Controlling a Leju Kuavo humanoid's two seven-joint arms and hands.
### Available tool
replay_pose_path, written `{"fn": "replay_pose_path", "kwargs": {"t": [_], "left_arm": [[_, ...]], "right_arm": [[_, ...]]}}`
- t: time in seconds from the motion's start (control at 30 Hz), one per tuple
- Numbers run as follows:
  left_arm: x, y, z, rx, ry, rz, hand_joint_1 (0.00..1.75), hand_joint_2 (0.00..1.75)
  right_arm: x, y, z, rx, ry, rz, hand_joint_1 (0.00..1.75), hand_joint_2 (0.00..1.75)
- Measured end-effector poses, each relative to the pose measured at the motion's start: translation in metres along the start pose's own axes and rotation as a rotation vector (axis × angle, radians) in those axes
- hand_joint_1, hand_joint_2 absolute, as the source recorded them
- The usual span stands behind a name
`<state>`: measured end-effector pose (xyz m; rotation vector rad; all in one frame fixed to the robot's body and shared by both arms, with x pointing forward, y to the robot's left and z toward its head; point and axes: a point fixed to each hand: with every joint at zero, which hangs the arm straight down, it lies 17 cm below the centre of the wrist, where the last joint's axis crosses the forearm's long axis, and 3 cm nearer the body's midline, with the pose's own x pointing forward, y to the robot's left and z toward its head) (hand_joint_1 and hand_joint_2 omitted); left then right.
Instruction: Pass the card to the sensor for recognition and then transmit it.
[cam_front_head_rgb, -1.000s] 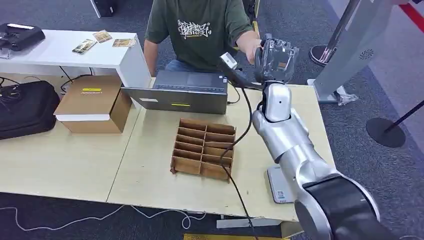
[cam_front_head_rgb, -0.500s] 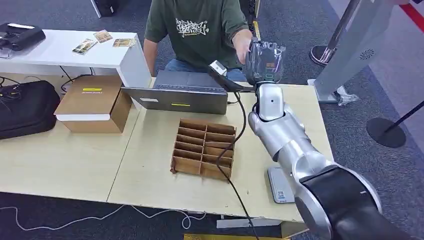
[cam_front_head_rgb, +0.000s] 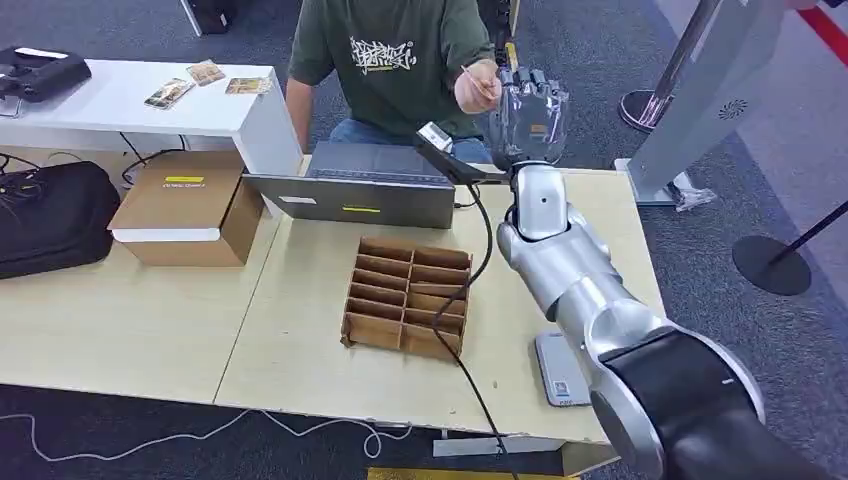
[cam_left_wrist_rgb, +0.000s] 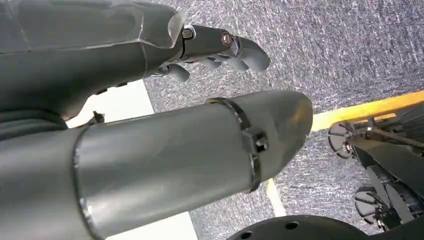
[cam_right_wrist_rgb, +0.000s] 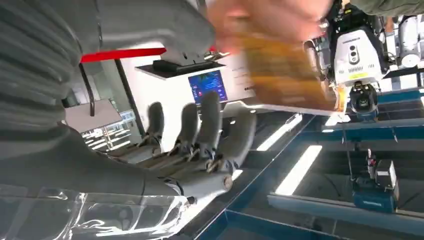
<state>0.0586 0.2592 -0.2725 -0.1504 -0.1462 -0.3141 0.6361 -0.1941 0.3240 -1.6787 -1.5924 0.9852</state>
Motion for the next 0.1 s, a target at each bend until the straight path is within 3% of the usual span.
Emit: {"fn": "replay_pose_path", "kwargs": {"t": [0.1], "left_arm": [[0.0019, 0.0005, 0.0, 0.0, -0.002, -0.002, 0.0, 0.0]], "right_arm": [[-0.0003, -0.0001, -0.0008, 0.003, 0.0, 0.002, 0.0, 1.75]]}}
